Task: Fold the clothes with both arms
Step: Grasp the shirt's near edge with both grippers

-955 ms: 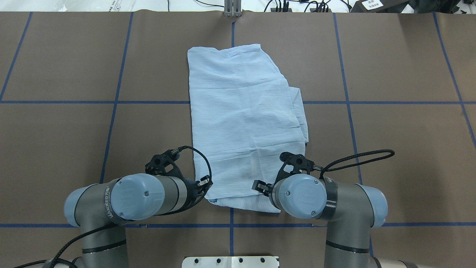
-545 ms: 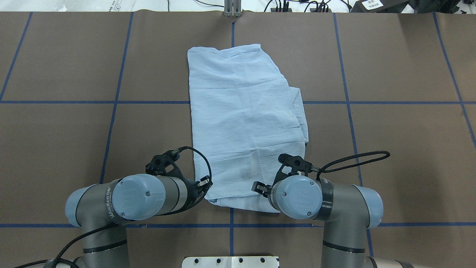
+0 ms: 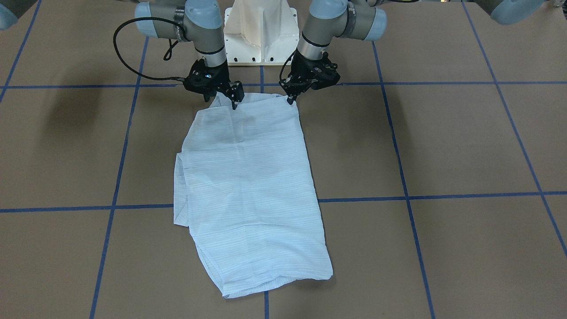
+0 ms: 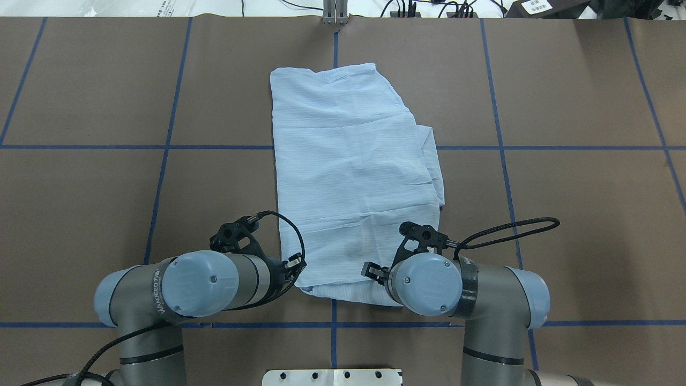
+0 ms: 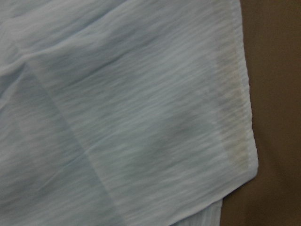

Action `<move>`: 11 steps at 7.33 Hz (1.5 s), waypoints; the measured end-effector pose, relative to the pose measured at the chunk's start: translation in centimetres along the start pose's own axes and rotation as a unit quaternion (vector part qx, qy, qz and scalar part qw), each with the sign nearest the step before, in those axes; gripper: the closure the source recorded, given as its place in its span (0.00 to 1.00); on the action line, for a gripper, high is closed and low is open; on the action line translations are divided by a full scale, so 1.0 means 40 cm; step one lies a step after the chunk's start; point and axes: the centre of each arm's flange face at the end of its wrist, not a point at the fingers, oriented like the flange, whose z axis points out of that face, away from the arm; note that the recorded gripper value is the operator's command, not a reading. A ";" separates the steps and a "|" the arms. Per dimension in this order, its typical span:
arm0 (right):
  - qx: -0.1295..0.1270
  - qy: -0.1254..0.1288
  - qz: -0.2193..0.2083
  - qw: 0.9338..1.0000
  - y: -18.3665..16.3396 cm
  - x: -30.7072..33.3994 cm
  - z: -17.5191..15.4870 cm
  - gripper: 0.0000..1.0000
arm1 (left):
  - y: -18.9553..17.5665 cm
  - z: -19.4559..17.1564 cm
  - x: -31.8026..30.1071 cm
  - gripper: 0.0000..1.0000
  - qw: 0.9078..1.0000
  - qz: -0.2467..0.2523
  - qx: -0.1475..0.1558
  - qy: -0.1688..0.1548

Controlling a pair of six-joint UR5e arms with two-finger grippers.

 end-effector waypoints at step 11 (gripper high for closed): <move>-0.002 -0.003 -0.001 1.000 0.002 -0.007 -0.006 0.83 | -0.007 0.003 -0.003 1.00 1.000 -0.001 0.003 -0.001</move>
